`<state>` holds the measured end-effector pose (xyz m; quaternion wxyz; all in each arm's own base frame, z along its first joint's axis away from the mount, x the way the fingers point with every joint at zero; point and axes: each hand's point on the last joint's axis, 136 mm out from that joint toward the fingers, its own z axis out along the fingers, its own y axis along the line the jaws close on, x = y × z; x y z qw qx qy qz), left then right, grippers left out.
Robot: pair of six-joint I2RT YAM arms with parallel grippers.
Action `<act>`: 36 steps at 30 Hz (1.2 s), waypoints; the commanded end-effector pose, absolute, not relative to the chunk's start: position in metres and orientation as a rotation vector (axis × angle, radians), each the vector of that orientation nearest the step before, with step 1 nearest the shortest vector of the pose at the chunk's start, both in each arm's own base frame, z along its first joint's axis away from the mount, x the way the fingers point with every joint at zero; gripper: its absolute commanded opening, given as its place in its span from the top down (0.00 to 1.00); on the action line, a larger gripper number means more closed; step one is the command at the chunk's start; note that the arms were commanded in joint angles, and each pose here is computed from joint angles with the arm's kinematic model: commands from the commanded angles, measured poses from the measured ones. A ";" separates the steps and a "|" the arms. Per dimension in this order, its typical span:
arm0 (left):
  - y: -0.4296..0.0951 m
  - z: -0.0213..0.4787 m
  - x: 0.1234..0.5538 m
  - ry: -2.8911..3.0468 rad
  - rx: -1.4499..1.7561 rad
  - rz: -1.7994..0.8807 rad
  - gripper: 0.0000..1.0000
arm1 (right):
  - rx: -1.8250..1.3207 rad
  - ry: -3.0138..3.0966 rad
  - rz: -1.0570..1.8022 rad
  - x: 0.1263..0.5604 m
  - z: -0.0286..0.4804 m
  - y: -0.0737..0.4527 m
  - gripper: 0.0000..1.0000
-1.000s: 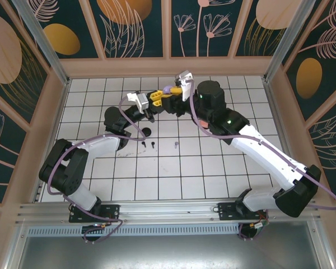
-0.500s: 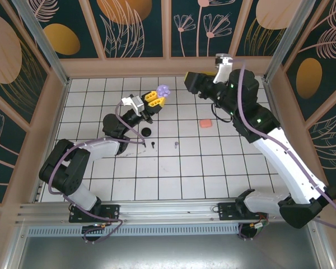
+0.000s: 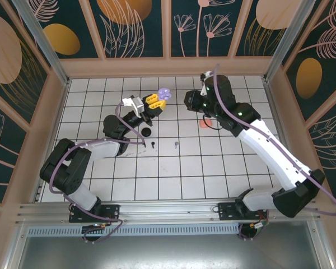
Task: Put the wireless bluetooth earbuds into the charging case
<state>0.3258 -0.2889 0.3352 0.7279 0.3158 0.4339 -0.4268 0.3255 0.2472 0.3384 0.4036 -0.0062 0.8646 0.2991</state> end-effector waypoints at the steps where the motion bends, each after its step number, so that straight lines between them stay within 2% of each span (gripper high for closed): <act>1: -0.298 0.338 0.323 0.935 0.734 -1.007 1.00 | -0.082 2.252 0.752 0.315 0.340 0.261 0.98; 2: -0.299 0.337 0.323 0.934 0.737 -1.009 1.00 | -0.094 2.268 0.744 0.315 0.339 0.264 1.00; 15: -0.301 0.331 0.328 0.938 0.741 -1.007 1.00 | -0.189 2.323 0.768 0.316 0.337 0.291 1.00; 33: -0.301 0.334 0.330 0.933 0.731 -1.004 1.00 | -0.281 2.286 0.878 0.313 0.361 0.329 1.00; 36: -0.302 0.321 0.341 0.978 0.714 -0.984 1.00 | -0.271 2.292 0.857 0.311 0.361 0.325 1.00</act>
